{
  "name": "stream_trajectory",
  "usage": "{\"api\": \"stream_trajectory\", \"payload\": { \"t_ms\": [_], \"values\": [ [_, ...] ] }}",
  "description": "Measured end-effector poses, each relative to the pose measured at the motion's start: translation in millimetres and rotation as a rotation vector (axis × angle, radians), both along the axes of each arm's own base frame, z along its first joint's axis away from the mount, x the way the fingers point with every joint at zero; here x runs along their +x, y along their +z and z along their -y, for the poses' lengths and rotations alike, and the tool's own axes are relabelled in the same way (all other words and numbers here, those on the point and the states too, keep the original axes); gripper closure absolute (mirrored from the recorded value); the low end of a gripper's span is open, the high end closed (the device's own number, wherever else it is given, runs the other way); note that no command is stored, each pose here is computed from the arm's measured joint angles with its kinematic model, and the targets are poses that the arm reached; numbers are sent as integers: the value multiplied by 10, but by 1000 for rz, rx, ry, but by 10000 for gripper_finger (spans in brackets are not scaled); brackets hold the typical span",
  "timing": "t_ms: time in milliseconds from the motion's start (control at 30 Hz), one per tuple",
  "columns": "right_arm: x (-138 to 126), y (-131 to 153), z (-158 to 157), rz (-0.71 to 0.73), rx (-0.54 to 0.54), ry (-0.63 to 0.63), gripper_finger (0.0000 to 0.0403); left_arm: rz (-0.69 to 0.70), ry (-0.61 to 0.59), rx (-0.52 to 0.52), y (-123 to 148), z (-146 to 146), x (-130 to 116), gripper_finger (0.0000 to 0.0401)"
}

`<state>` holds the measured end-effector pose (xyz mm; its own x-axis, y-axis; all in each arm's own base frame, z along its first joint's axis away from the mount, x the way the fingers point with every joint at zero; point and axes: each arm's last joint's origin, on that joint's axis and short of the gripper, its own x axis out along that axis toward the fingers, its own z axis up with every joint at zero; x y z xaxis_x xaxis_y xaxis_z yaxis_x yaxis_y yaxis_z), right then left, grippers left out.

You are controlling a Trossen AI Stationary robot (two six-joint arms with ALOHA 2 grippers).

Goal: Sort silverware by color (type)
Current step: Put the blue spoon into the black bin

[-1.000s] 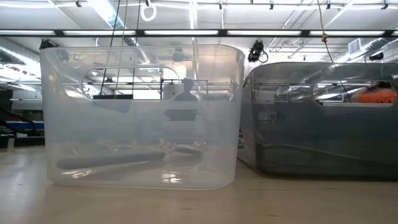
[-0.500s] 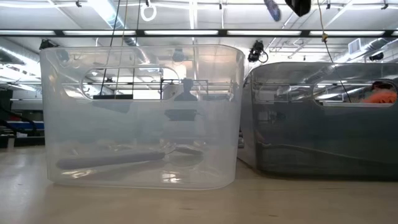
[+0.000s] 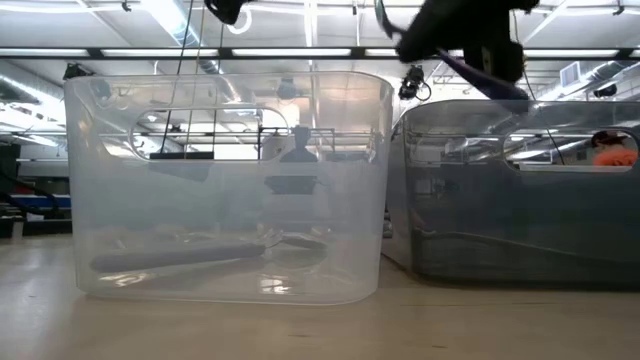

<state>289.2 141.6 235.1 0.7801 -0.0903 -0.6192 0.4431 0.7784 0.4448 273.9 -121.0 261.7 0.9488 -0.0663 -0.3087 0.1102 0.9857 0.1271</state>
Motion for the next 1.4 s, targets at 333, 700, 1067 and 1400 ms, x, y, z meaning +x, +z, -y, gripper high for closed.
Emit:
{"api": "stream_trajectory", "payload": {
  "t_ms": [333,700,1067,1400],
  "values": [
    [-16,-161,36,-135,86,-51,376,182,33,-70,222,-278,-335,239],
    [-15,-348,96,-306,137,-35,376,219,-33,-53,319,-306,-410,239],
    [60,-433,190,-395,267,0,376,161,-47,-53,259,-326,-401,239],
    [104,-430,296,-415,330,4,376,-25,96,-21,74,-572,-374,239]
  ]
}}
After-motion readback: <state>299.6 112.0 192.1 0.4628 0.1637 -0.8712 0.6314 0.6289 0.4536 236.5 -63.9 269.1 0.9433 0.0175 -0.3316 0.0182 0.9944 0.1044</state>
